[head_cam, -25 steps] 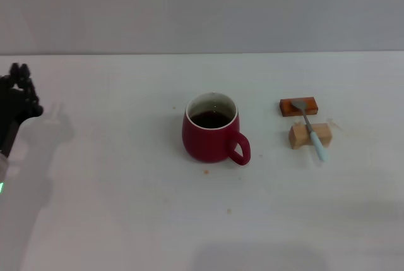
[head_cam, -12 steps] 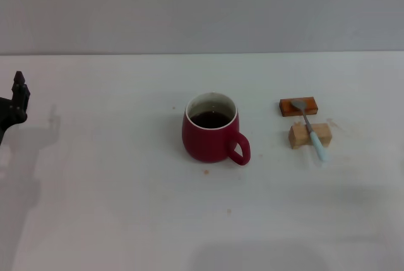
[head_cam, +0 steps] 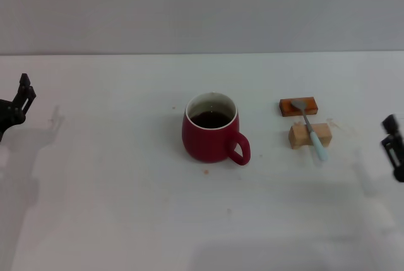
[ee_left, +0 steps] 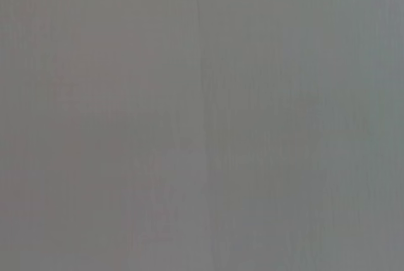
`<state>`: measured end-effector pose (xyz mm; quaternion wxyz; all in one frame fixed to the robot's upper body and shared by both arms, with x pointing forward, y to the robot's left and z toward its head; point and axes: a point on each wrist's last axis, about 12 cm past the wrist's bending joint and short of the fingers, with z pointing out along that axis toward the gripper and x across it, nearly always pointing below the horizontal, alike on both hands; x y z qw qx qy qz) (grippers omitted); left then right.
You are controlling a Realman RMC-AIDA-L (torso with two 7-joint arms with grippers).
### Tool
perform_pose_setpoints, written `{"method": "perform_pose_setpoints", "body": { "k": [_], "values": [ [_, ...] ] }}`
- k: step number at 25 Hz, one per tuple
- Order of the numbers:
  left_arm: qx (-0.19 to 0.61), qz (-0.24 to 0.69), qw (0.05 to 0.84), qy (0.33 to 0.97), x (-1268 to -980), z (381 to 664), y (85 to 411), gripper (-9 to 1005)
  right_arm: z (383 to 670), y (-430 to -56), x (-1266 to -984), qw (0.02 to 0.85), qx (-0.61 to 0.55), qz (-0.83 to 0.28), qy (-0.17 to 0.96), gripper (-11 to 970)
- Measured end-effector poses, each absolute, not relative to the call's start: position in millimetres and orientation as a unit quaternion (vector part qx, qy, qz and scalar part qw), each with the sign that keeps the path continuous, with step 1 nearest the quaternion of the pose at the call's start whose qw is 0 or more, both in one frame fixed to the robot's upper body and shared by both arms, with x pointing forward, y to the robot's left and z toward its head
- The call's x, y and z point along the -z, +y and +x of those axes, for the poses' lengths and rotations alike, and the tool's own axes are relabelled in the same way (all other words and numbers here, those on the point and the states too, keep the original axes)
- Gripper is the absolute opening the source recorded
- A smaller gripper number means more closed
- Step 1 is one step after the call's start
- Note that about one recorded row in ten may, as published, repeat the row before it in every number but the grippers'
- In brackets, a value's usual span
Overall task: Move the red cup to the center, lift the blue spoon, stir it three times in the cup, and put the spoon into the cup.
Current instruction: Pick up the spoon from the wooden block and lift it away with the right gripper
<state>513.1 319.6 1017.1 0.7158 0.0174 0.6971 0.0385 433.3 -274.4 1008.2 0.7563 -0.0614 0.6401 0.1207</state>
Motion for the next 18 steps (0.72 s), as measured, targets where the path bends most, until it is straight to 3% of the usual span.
{"method": "perform_pose_setpoints", "body": {
  "k": [4, 7, 18],
  "values": [
    [-0.038, 0.018, 0.715, 0.698, -1016.9, 513.4, 319.3, 823, 433.1, -265.9, -1003.1, 0.742, -0.122, -0.079, 0.654, 617],
    [-0.037, 0.02, 0.713, 0.7, -1016.4, 514.0, 318.6, 856, 431.6, -260.5, -1001.7, 0.738, -0.126, -0.071, 0.659, 617],
    [-0.04, 0.022, 0.709, 0.704, -1014.6, 513.2, 320.0, 856, 435.7, -253.2, -991.5, 0.703, -0.132, -0.066, 0.696, 621]
  ]
}}
